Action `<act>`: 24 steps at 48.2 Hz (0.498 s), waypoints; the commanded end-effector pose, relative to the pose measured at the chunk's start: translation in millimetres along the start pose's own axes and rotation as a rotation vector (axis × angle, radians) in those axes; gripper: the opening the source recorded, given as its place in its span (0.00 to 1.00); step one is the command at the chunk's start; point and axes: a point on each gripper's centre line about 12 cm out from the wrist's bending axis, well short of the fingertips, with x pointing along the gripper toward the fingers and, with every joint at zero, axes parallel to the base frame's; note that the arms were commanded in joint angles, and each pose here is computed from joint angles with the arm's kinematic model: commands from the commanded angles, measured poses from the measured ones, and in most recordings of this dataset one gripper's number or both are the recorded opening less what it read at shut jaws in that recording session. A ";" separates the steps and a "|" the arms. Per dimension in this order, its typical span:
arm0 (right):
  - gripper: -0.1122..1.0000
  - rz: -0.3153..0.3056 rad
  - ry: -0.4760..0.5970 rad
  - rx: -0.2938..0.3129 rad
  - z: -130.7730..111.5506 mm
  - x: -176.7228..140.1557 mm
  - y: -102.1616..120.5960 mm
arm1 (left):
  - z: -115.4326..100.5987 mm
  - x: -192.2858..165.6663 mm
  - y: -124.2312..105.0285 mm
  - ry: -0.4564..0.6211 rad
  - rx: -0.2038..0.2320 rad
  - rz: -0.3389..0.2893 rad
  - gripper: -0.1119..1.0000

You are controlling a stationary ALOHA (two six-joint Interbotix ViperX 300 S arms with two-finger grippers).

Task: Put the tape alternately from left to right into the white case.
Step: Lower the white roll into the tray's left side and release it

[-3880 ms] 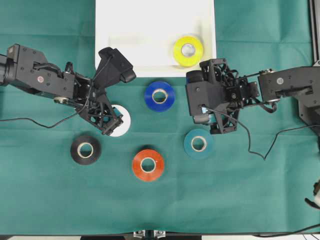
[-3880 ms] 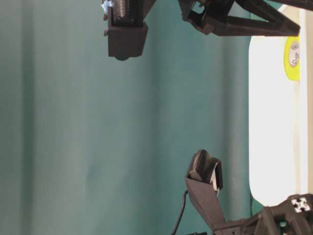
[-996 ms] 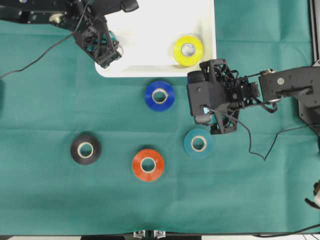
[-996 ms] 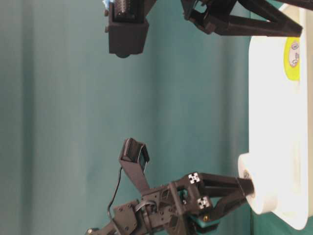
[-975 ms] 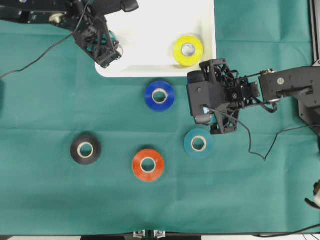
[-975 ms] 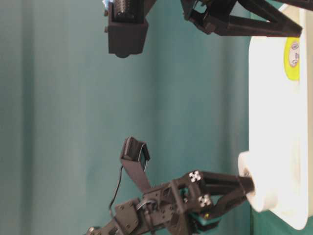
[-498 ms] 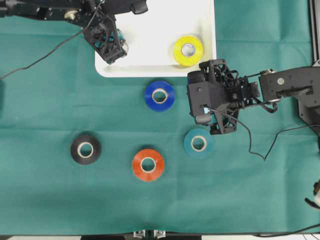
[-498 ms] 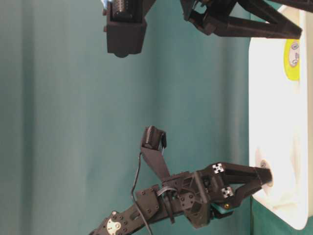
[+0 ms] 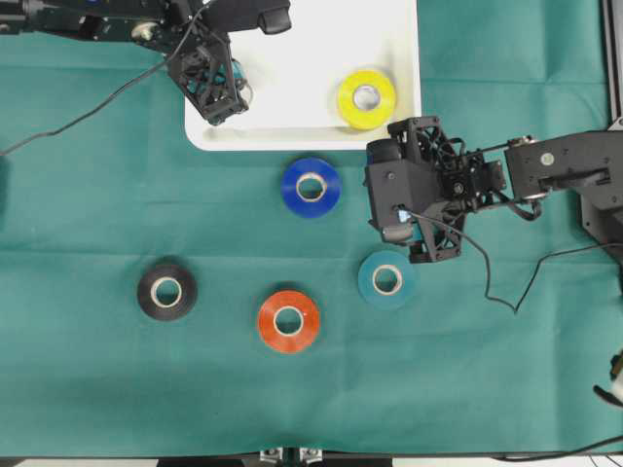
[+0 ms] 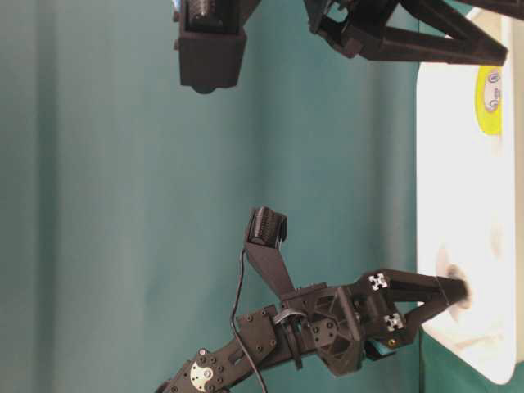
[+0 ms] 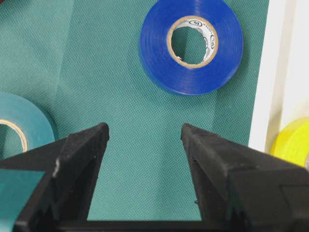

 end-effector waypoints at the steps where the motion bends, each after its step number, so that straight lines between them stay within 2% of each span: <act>1: 0.72 0.003 -0.040 -0.002 8.6 -7.1 0.5 | 8.6 -8.3 0.9 -0.037 0.005 0.001 0.16; 6: 0.72 0.003 -0.040 0.000 8.5 -7.0 0.0 | 6.1 -7.6 0.3 -0.032 0.006 0.000 0.37; 12: 0.72 0.003 -0.038 0.000 8.3 -6.6 0.0 | 5.6 -8.8 -0.3 -0.034 0.008 -0.001 0.70; 13: 0.72 0.003 -0.040 -0.002 8.6 -7.1 0.5 | 5.4 -9.7 -0.9 -0.035 0.009 -0.001 0.72; 18: 0.72 0.003 -0.041 -0.002 8.7 -7.1 0.5 | 6.1 -12.8 -1.5 -0.043 0.011 -0.002 0.66; 24: 0.72 0.004 -0.040 -0.001 8.5 -7.1 0.5 | 6.5 -16.9 -2.2 -0.052 0.012 -0.003 0.66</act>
